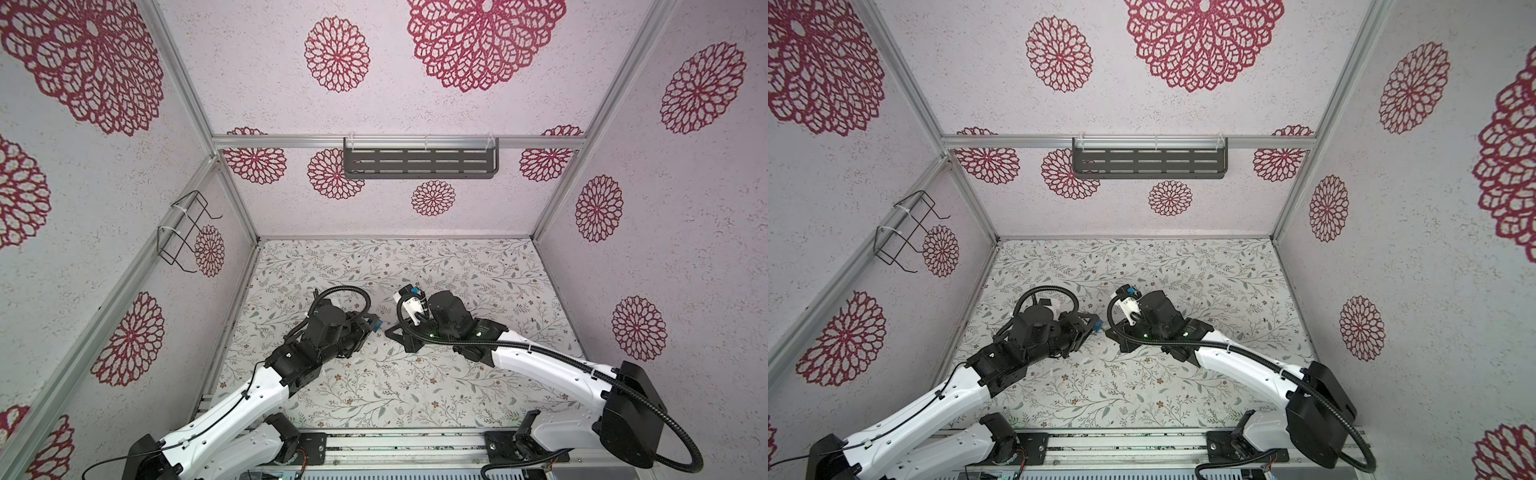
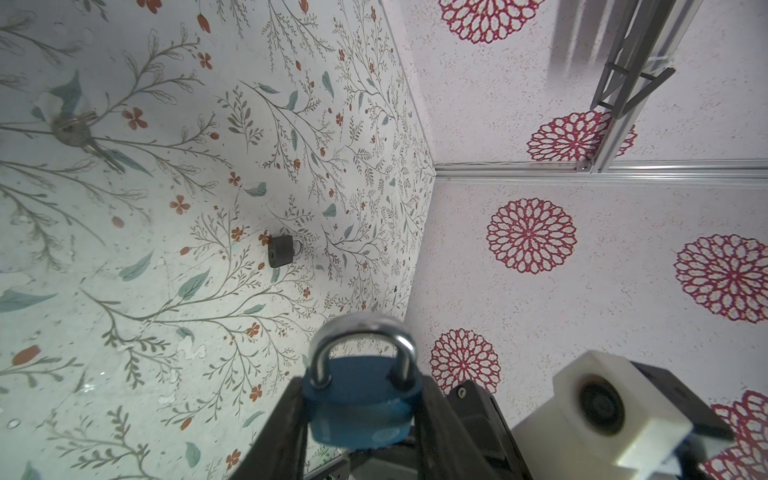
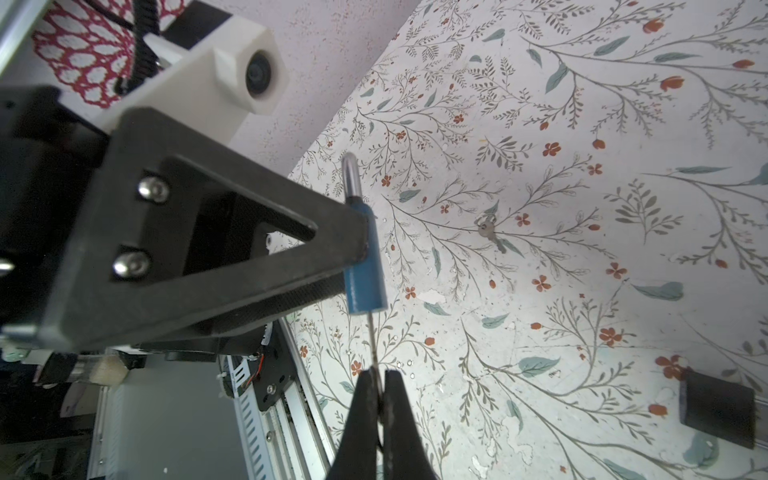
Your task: Unlock with the key
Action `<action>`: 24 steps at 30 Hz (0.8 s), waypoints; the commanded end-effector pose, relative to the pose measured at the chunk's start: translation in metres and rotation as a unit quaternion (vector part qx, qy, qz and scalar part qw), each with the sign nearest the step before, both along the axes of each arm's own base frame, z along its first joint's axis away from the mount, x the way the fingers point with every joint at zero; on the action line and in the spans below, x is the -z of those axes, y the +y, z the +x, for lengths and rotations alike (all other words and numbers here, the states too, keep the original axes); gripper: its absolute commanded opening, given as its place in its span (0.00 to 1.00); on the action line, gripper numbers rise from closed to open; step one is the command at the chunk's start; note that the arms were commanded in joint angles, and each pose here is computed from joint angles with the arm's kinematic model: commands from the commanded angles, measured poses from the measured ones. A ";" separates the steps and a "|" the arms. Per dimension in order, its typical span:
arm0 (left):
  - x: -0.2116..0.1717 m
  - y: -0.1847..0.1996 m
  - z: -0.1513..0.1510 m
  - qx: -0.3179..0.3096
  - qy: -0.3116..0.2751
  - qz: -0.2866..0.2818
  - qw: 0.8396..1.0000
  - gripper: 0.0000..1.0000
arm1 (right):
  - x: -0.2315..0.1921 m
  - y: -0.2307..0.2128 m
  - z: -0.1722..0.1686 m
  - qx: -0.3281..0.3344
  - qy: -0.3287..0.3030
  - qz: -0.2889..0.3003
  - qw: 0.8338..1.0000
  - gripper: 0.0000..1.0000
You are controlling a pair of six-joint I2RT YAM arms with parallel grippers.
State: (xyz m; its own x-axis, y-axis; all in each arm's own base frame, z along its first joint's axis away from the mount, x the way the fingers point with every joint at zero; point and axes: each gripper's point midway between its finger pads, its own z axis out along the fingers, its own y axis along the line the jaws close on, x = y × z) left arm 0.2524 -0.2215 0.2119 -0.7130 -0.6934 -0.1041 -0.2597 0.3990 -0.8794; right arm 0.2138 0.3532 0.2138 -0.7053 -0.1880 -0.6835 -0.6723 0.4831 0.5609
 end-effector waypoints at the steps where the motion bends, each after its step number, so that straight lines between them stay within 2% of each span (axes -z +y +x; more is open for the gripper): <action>1: -0.041 -0.013 -0.004 0.021 -0.046 -0.052 0.997 0.00 | -0.008 -0.001 0.010 0.022 0.020 0.021 0.999 0.00; 5: -0.047 -0.026 -0.010 0.043 -0.048 -0.059 0.996 0.00 | -0.013 0.004 0.011 0.016 0.017 0.024 0.999 0.00; 12: -0.054 -0.046 -0.021 0.076 -0.045 -0.060 0.994 0.00 | -0.027 0.003 0.025 0.048 -0.021 0.016 0.998 0.00; 18: -0.058 -0.046 -0.021 0.066 -0.053 -0.062 0.994 0.00 | -0.023 0.004 0.030 0.078 0.013 0.025 0.997 0.00; 21: -0.063 -0.048 -0.022 0.065 -0.063 -0.075 0.993 0.00 | -0.033 0.012 0.022 0.055 0.029 0.072 0.995 0.00; 24: -0.067 -0.054 -0.025 0.078 -0.063 -0.078 0.992 0.00 | -0.033 0.015 0.023 0.050 0.027 0.059 0.997 0.00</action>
